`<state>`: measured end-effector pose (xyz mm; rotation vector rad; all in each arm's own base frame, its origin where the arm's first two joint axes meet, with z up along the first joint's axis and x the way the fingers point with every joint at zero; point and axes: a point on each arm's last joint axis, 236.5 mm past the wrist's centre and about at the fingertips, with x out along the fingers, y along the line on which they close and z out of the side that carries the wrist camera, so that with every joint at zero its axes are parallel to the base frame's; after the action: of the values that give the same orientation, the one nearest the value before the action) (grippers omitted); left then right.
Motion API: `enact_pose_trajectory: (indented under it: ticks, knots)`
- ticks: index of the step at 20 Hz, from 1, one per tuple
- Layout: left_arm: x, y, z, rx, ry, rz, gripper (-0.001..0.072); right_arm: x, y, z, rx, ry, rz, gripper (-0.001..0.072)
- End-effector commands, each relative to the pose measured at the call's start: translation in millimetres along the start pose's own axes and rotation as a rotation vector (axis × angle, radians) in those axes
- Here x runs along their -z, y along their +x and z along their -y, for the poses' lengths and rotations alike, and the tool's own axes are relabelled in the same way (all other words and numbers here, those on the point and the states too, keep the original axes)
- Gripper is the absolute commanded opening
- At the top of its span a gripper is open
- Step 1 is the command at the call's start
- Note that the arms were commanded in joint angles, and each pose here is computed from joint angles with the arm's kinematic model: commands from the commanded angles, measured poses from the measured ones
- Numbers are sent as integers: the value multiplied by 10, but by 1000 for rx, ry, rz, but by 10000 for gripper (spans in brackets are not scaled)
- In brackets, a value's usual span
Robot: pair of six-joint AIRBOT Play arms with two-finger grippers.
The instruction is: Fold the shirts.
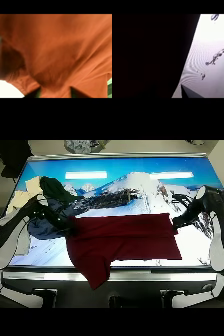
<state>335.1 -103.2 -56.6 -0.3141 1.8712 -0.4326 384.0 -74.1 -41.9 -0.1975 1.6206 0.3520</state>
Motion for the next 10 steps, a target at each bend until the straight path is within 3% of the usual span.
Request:
enact_pose_trajectory:
  ticks: [1,5,6,10]
  knots:
    - [34,-233,-59,9,-8,28,498,53,-165,-16,13,0,30,402]
    - [177,-695,-293,25,-72,165,497,706,-440,146,-75,149,-35,453]
    - [293,-651,-335,32,-84,165,498,840,-469,213,-96,200,-40,495]
    - [1105,226,-337,72,-130,23,497,1062,-521,387,-115,291,-21,500]
